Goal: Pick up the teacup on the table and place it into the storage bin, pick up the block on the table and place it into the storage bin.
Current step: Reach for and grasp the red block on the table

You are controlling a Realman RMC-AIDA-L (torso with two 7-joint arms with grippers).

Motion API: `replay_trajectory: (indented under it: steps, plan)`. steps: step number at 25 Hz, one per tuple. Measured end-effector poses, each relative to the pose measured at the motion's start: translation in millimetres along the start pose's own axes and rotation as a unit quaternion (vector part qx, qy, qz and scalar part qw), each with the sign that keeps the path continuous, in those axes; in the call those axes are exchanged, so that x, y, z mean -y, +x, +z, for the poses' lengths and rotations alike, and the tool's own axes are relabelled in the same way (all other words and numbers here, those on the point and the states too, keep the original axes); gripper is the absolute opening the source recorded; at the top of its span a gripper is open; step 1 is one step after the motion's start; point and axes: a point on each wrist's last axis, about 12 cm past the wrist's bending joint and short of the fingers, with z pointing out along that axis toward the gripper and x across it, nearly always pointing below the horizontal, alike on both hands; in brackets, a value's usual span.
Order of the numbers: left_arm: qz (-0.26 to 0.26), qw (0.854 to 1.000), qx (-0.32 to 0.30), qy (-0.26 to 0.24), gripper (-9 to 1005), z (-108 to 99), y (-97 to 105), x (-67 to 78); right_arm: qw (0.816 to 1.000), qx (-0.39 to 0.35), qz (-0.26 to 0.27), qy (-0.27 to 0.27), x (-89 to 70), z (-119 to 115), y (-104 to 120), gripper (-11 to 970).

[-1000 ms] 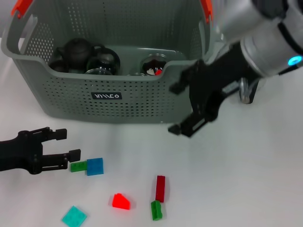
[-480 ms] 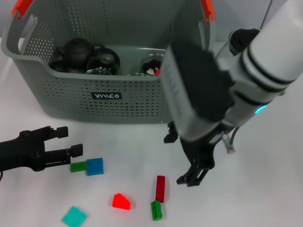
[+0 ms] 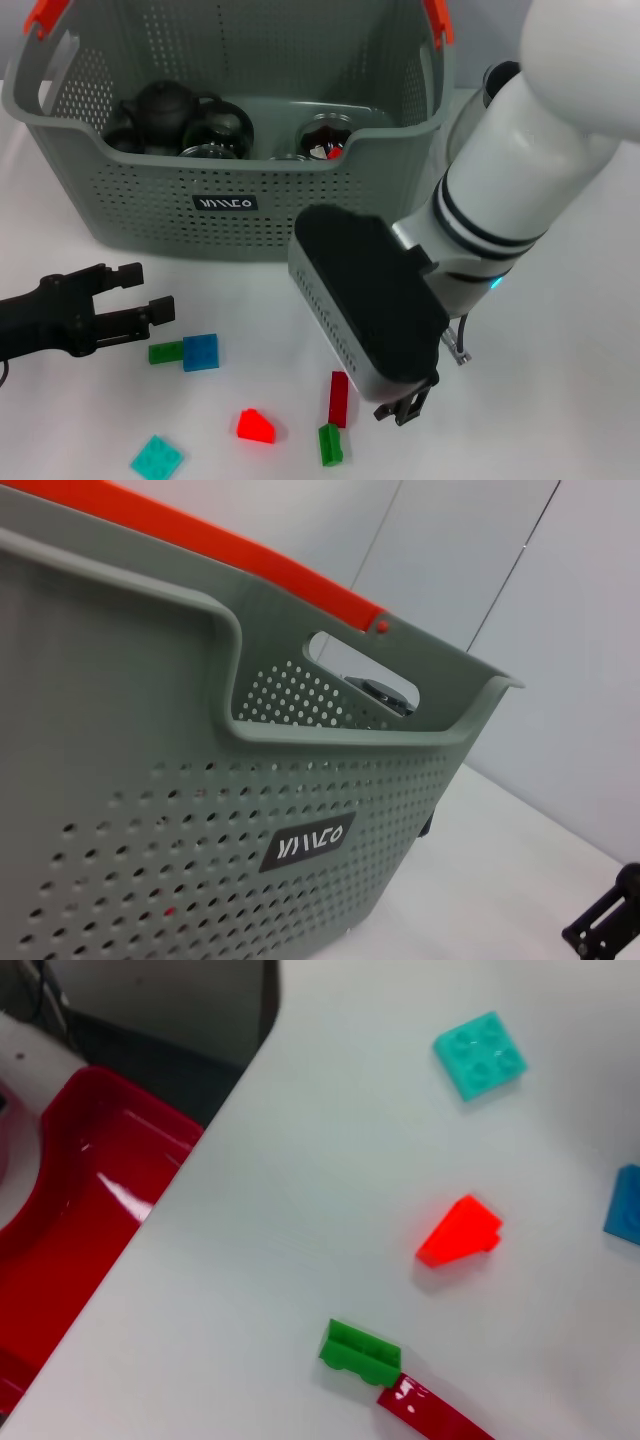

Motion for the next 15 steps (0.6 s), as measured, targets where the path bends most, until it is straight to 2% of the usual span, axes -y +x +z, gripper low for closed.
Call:
replay_trajectory:
  steps: [15]
  plan:
    - [-0.012,1.0,0.0,0.002,872,-1,0,0.8,0.996,-0.03,-0.075,0.037,-6.5,34,-7,938]
